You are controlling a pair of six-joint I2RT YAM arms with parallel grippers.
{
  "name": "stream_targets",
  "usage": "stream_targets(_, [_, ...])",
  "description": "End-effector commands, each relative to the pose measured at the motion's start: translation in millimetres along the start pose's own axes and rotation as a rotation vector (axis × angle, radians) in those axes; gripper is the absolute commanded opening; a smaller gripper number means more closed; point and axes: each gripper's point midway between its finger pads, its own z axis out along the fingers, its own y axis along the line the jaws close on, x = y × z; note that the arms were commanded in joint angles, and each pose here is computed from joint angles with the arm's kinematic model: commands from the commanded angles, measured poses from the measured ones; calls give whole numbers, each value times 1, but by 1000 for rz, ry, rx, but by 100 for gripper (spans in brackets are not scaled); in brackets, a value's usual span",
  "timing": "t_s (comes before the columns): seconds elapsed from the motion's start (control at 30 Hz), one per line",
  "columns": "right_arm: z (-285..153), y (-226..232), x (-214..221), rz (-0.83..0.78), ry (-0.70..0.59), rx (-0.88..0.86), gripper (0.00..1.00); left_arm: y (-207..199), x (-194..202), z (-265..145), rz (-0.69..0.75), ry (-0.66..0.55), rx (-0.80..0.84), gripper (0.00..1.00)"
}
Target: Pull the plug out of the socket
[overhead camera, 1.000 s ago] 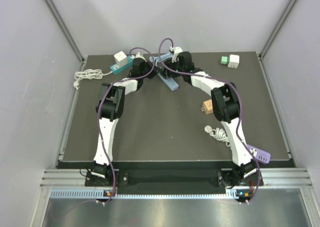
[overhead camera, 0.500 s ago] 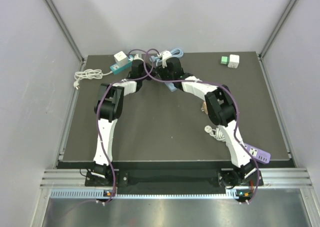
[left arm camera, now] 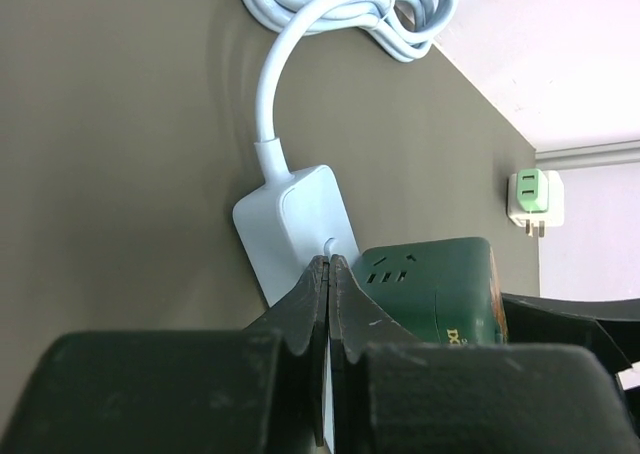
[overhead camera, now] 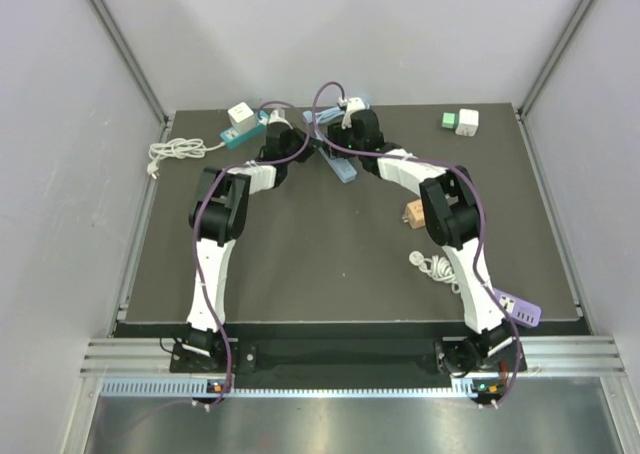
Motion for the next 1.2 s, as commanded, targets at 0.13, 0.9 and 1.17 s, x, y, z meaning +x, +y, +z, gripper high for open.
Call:
stream_targets(0.13, [-45, -4, -104, -155, -287, 181, 0, 97, 89, -19, -7, 246, -309, 0])
stream_targets(0.9, [-71, -26, -127, 150, -375, -19, 0, 90, 92, -6, 12, 286, -303, 0])
stream_targets(1.17, [-81, 15, -137, -132, -427, 88, 0, 85, 93, 2, 52, 294, -308, 0])
